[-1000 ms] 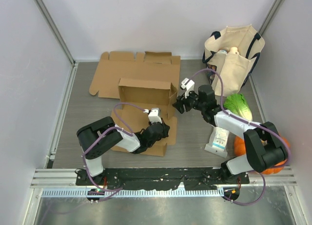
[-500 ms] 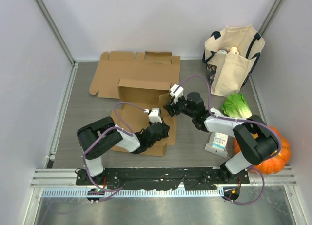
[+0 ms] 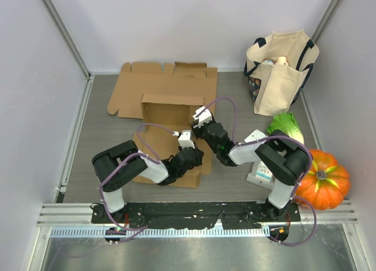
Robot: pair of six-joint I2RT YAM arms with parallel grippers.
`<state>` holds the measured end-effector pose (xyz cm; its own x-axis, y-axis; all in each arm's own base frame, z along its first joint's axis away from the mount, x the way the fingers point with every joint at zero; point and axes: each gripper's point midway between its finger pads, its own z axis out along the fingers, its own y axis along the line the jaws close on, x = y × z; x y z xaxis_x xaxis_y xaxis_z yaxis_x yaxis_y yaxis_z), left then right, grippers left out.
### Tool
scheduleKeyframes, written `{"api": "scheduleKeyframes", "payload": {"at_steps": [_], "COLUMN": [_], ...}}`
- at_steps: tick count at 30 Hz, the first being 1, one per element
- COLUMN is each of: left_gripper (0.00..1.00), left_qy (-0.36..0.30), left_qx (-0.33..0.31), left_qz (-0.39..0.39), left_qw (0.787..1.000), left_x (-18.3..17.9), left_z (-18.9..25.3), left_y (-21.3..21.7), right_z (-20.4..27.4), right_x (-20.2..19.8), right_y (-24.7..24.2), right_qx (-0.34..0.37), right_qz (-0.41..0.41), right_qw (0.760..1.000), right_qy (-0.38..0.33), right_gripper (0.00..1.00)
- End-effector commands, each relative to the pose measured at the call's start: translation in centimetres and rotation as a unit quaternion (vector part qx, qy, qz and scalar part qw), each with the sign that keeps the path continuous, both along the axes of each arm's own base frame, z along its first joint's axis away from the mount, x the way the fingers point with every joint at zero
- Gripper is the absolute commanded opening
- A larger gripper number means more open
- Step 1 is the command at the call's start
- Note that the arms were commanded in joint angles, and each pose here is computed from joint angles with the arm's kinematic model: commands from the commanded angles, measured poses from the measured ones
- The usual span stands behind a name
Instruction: Fold the paper box
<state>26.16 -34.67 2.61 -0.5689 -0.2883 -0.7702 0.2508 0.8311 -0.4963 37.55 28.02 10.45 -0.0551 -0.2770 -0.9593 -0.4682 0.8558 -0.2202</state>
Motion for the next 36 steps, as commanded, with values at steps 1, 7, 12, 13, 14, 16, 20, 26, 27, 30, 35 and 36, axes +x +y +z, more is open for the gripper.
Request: {"api": "scheduleKeyframes", "payload": {"at_steps": [1, 7, 12, 13, 14, 16, 20, 26, 27, 30, 35, 36], "left_gripper": [0.00, 0.00, 0.00, 0.00, 0.04, 0.12, 0.40, 0.56, 0.58, 0.67, 0.82, 0.83], "left_qy": [-0.007, -0.017, -0.044, -0.051, -0.056, -0.080, -0.108, -0.131, -0.135, -0.122, -0.091, -0.087], "left_qx": [0.026, 0.014, -0.004, -0.003, 0.002, -0.015, 0.002, 0.033, 0.032, 0.086, 0.138, 0.147], "left_qz": [0.009, 0.018, 0.024, 0.025, 0.028, 0.030, 0.047, 0.177, 0.192, 0.247, 0.307, 0.311], "left_qw": [1.000, 1.000, 0.999, 0.998, 0.998, 0.996, 0.993, 0.975, 0.972, 0.957, 0.937, 0.935], "left_x": [-0.2, -0.1, -0.2, -0.2, -0.4, -0.6, -1.5, -2.4, -2.5, -3.2, -3.0, -3.0], "left_z": [-0.6, 0.0, 2.5, 3.1, 3.3, 6.2, 9.8, 13.4, 13.8, 13.3, 13.1, 12.7], "left_y": [1.5, 2.0, 3.0, 3.4, 4.1, 4.9, 8.4, 17.7, 18.7, 22.8, 26.0, 26.3], "right_z": [4.4, 4.1, 3.4, 3.3, 3.2, 3.0, 2.5, 1.9, 1.7, 1.6, 1.5, 1.4], "right_x": [2.2, 2.3, 2.0, 2.0, 1.9, 1.6, 1.0, 0.7, 0.8, 0.7, 0.6, 0.6], "right_y": [-0.5, -0.4, -0.3, -0.4, -0.4, -0.1, 0.3, 0.8, 0.7, 0.7, 0.7, 0.6], "right_qx": [0.072, 0.074, 0.054, 0.052, 0.044, 0.038, 0.035, 0.044, 0.044, 0.048, 0.046, 0.044], "right_qz": [-0.082, -0.087, -0.076, -0.075, -0.071, -0.055, -0.027, -0.012, -0.012, -0.011, -0.004, -0.004], "right_qw": [0.992, 0.991, 0.993, 0.993, 0.994, 0.995, 0.997, 0.998, 0.998, 0.998, 0.998, 0.998], "right_qy": [-0.063, -0.069, -0.072, -0.074, -0.076, -0.075, -0.070, -0.053, -0.050, -0.046, -0.038, -0.035], "right_gripper": [0.55, 0.29, 0.15, 0.13, 0.11, 0.08, 0.02, 0.01, 0.01, 0.02, 0.05, 0.05]}}
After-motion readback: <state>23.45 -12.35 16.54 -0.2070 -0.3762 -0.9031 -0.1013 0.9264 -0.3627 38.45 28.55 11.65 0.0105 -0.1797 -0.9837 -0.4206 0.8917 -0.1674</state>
